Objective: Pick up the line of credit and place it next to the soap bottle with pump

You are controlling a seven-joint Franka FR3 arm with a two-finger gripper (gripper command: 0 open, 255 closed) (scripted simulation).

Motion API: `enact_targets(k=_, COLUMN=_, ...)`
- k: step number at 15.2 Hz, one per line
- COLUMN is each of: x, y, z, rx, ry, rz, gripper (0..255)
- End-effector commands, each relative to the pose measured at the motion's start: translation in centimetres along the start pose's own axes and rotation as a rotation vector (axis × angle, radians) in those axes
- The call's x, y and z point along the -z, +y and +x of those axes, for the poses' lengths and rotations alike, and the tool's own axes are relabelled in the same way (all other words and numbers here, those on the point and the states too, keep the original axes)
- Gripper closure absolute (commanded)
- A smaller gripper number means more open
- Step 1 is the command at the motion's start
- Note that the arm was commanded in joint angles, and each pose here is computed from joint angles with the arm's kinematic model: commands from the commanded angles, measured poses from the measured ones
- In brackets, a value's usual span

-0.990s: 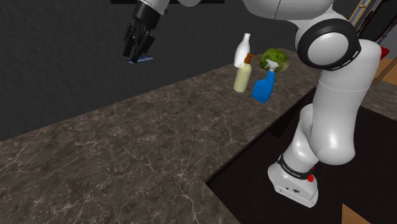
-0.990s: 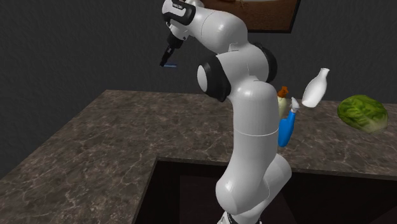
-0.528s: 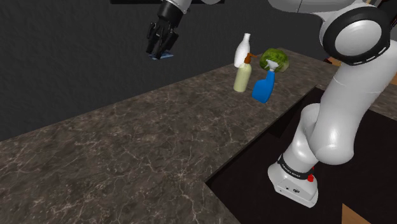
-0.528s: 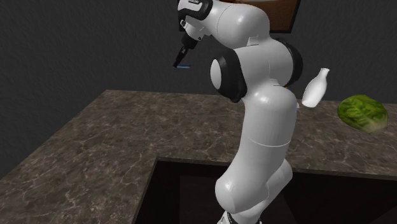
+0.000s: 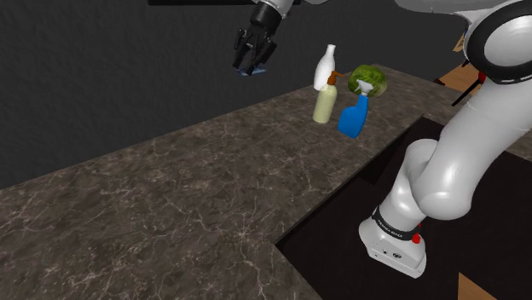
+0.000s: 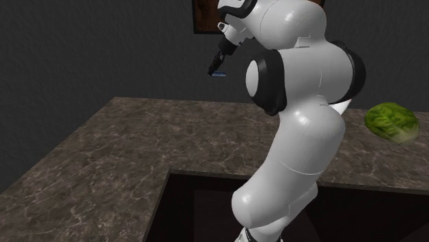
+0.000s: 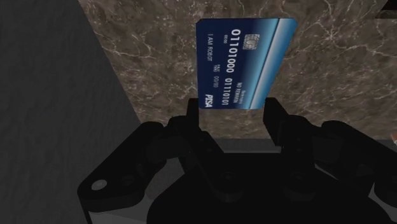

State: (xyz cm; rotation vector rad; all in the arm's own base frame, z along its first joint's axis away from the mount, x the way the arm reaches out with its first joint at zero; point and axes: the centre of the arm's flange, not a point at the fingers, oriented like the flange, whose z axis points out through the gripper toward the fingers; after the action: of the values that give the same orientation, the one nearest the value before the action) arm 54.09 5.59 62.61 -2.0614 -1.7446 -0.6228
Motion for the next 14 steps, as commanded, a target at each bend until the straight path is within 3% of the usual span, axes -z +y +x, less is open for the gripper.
enact_targets(k=1, x=1.3, y=-0.9, z=-2.0, rx=0.001, ry=0.001, rz=0.001, gripper=255)
enact_targets(k=14, x=10.5, y=-5.5, z=-15.8, rx=0.001, ry=0.001, rz=0.001, gripper=255)
